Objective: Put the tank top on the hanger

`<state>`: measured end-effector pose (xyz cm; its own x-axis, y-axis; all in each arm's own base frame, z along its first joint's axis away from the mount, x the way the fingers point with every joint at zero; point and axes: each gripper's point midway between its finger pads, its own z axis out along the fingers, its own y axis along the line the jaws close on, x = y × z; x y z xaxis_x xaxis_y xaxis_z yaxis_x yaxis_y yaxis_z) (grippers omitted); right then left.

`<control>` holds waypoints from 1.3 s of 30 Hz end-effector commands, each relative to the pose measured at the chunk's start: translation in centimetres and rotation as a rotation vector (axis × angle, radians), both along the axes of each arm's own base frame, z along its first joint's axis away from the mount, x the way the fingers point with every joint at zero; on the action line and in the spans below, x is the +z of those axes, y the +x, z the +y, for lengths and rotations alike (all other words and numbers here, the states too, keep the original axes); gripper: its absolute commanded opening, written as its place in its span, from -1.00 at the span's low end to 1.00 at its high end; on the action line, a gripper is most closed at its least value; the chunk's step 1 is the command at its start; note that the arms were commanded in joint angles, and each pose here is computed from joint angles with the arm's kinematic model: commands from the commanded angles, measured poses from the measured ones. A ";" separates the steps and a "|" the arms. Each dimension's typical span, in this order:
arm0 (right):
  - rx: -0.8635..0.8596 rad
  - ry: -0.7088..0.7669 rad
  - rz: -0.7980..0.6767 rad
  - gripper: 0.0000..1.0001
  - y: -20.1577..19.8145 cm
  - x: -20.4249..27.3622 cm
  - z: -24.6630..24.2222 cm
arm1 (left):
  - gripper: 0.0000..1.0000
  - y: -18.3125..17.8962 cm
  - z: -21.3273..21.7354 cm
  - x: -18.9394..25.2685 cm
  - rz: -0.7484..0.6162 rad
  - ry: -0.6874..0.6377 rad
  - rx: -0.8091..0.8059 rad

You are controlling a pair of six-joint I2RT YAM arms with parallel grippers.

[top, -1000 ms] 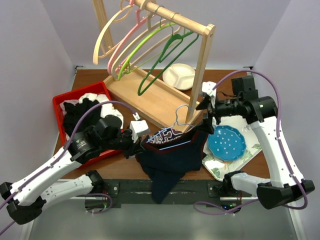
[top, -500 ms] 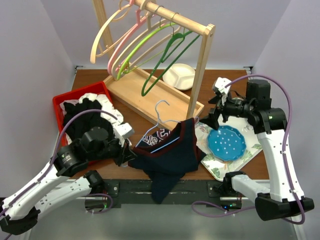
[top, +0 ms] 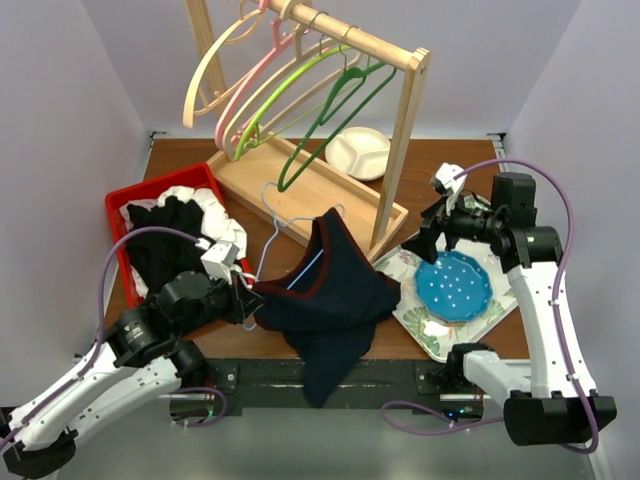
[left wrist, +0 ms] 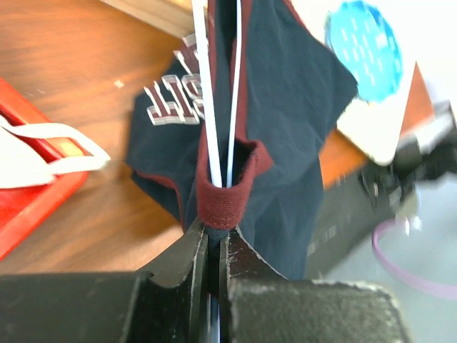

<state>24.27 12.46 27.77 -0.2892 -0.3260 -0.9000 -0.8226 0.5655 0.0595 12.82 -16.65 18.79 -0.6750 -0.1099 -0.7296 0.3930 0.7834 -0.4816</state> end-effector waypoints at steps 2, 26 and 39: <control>0.033 0.073 -0.015 0.97 -0.6 -0.2 0.6 | -1.00 5.7 -0.1 4.7 -0.140 -0.166 0.280; 0.020 0.198 0.014 0.97 -1.8 -3.1 -1.3 | -1.00 17.1 8.8 10.4 -0.489 -0.080 0.643; 0.025 0.205 0.020 0.97 -1.9 -3.4 -1.5 | -1.00 20.4 14.7 14.7 -0.668 0.010 0.775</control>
<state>22.67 10.66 24.09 -0.3295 -0.1518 -0.9319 -0.8115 0.5501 0.1973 32.07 -3.21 26.64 -0.0865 -0.3933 -0.9153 -0.0927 0.9180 -0.3856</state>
